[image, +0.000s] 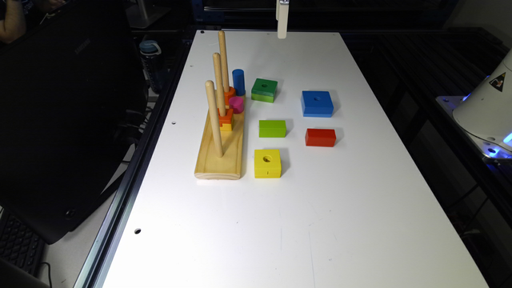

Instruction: Pick up green block.

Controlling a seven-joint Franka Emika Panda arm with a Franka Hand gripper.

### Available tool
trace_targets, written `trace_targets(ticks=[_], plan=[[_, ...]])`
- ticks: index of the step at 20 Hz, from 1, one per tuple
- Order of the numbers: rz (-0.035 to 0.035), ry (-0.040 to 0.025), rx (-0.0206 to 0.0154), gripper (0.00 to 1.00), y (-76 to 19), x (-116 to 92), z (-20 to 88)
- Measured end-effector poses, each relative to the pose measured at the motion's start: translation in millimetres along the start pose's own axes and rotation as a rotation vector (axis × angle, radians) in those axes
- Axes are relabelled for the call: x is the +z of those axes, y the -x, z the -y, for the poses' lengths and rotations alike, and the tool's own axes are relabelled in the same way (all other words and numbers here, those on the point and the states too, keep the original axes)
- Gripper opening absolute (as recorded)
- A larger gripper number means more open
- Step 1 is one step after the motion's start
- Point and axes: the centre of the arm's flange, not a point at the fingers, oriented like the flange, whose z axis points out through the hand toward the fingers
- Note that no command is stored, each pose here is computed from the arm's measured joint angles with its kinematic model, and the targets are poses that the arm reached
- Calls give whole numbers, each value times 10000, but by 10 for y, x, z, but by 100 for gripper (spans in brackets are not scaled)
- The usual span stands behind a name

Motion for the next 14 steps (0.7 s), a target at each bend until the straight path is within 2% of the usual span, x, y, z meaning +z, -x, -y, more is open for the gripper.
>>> trace_targets(ticks=[4, 9, 12, 14], plan=[[19, -17, -30, 100, -32, 183, 13], [4, -15, -38, 100, -34, 181, 13], [56, 11, -47, 100, -26, 236, 9], [62, 1, -56, 100, -29, 305, 10]])
